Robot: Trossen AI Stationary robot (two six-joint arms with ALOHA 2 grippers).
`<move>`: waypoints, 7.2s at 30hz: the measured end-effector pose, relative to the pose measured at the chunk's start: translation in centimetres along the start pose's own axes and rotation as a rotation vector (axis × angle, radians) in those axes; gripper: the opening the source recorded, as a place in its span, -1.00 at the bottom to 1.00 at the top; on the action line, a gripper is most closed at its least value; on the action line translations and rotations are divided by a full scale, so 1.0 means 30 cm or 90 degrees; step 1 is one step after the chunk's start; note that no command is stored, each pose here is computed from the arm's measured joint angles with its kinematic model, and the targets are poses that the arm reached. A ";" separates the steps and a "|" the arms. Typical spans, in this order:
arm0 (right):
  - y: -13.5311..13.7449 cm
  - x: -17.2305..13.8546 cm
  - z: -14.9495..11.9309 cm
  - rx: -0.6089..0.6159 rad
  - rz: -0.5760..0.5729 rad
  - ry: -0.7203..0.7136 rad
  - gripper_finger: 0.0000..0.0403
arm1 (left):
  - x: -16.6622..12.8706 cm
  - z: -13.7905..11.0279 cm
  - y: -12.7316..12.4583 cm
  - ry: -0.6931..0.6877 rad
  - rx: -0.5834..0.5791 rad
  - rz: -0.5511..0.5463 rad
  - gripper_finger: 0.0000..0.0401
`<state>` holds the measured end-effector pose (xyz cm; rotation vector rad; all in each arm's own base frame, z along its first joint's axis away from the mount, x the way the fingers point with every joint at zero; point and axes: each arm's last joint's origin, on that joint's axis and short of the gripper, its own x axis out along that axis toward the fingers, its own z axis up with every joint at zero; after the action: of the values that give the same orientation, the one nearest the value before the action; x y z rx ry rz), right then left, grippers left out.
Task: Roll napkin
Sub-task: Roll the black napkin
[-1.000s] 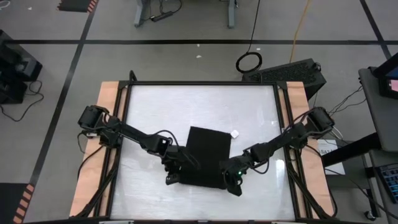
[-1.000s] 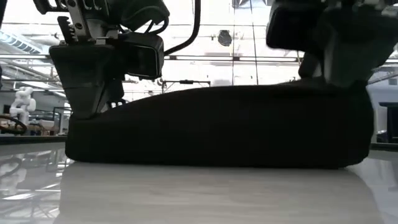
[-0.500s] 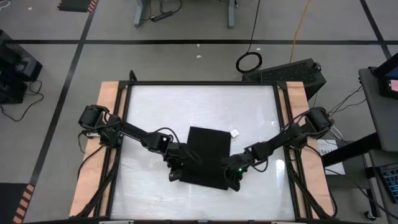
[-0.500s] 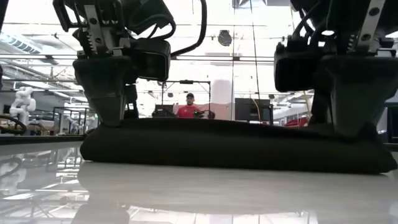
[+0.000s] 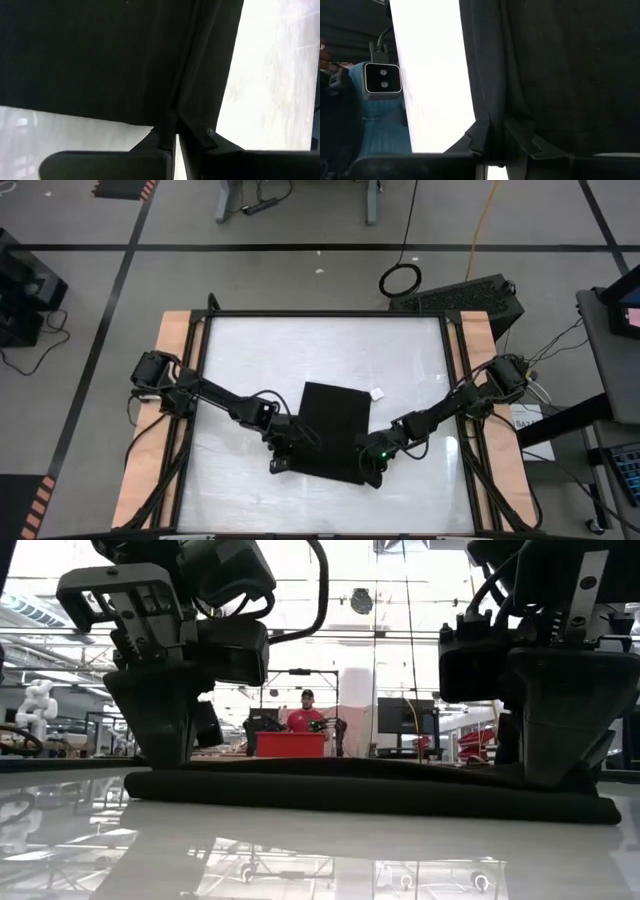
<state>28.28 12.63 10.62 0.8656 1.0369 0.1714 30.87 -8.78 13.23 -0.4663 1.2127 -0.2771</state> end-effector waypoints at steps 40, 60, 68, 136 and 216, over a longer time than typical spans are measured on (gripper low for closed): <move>-0.009 0.001 -0.002 0.028 -0.013 0.002 -0.83 | -0.049 -0.073 -0.240 -0.127 0.495 0.094 0.11; 0.000 -0.008 0.001 0.008 -0.006 -0.009 -0.75 | 0.100 -0.085 -0.147 -0.037 0.383 0.148 -0.20; 0.055 -0.080 0.014 -0.104 0.015 -0.059 -0.22 | 0.101 -0.084 -0.144 -0.028 0.378 0.128 -0.92; 0.201 -0.040 0.009 -0.217 -0.006 -0.004 -0.97 | 0.036 -0.051 -0.155 0.017 0.167 -0.140 -0.97; 0.042 0.023 0.121 0.112 0.001 0.077 -0.96 | -0.050 -0.209 -0.389 -0.204 0.506 0.245 -0.31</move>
<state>31.90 11.83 11.82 1.0248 1.1773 0.1376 24.93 -19.53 18.43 0.4006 0.7696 -0.3126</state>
